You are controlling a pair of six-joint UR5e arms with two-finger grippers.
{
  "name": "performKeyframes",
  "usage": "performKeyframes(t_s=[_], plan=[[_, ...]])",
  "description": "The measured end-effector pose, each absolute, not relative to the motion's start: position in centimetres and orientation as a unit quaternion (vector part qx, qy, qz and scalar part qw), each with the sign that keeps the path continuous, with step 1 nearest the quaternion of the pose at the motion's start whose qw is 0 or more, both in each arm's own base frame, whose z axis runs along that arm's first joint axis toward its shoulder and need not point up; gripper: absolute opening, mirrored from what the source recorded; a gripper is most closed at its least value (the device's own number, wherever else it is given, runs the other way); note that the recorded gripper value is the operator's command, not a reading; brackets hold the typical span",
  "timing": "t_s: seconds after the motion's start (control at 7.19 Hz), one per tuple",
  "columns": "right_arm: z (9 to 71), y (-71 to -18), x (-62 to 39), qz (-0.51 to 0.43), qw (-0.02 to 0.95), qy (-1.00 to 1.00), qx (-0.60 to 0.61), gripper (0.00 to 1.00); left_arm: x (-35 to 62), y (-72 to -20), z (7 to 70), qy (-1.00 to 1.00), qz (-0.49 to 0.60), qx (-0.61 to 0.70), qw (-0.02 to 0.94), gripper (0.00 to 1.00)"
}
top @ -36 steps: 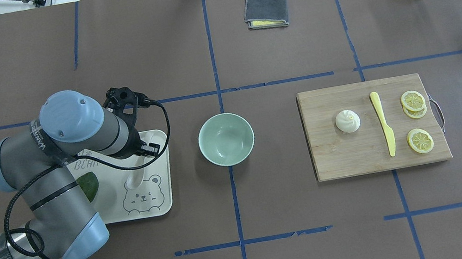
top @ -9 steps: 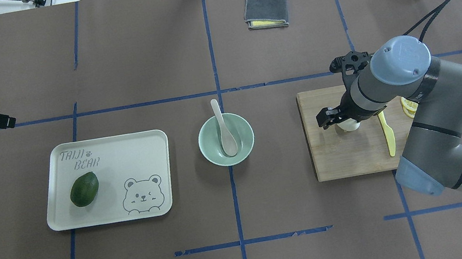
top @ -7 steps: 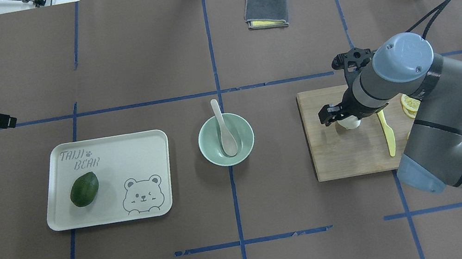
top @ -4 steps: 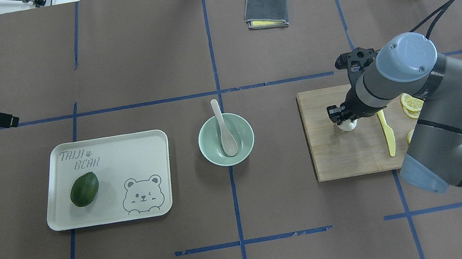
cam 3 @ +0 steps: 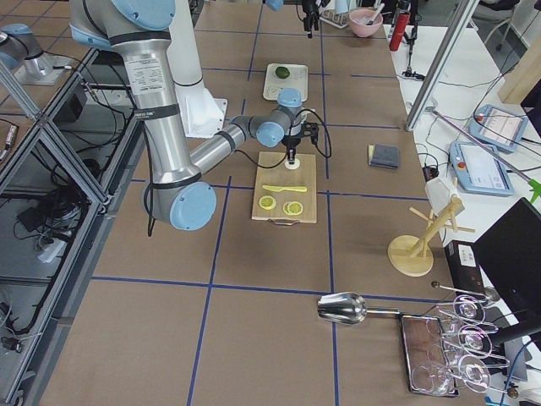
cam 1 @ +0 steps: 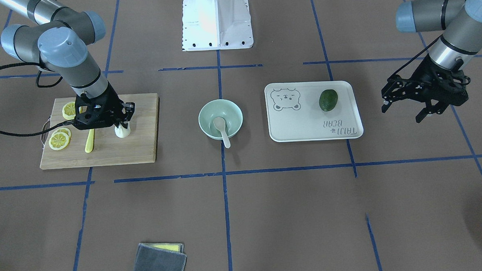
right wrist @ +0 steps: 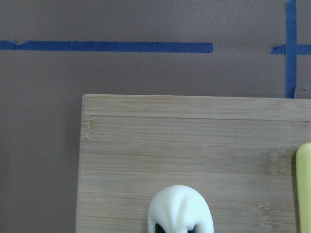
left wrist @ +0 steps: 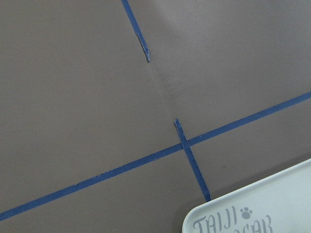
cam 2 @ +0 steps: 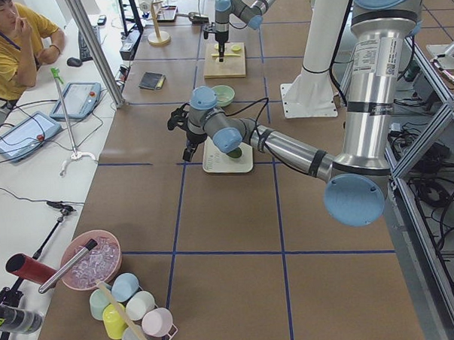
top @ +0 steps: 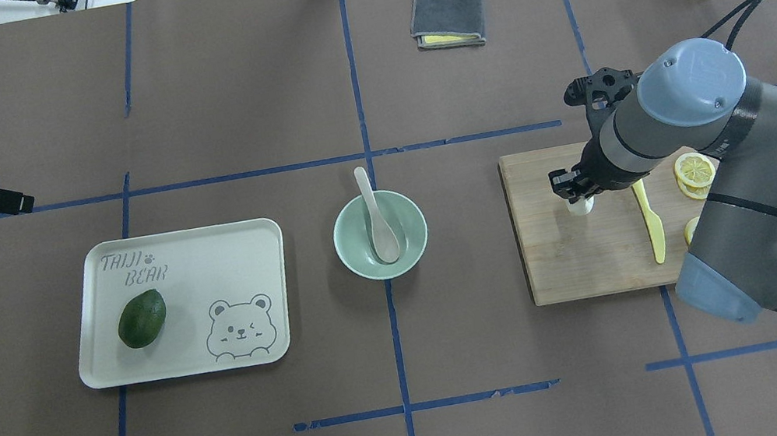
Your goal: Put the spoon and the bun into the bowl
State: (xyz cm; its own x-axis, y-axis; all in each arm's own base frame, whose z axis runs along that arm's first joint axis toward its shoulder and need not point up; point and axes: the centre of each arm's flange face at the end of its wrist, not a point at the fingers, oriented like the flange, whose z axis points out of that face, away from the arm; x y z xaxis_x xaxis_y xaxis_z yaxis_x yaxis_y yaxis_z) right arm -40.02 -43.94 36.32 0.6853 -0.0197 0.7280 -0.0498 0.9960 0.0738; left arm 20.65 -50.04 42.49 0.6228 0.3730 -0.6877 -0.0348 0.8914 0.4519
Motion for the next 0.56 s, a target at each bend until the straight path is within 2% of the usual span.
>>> performKeyframes(t_s=[0.56], plan=[[22.5, -44.2, -50.4, 0.075, 0.895, -0.439, 0.009, 0.02, 20.7, -50.1, 42.6, 0.418, 0.117, 0.203, 0.878, 0.99]])
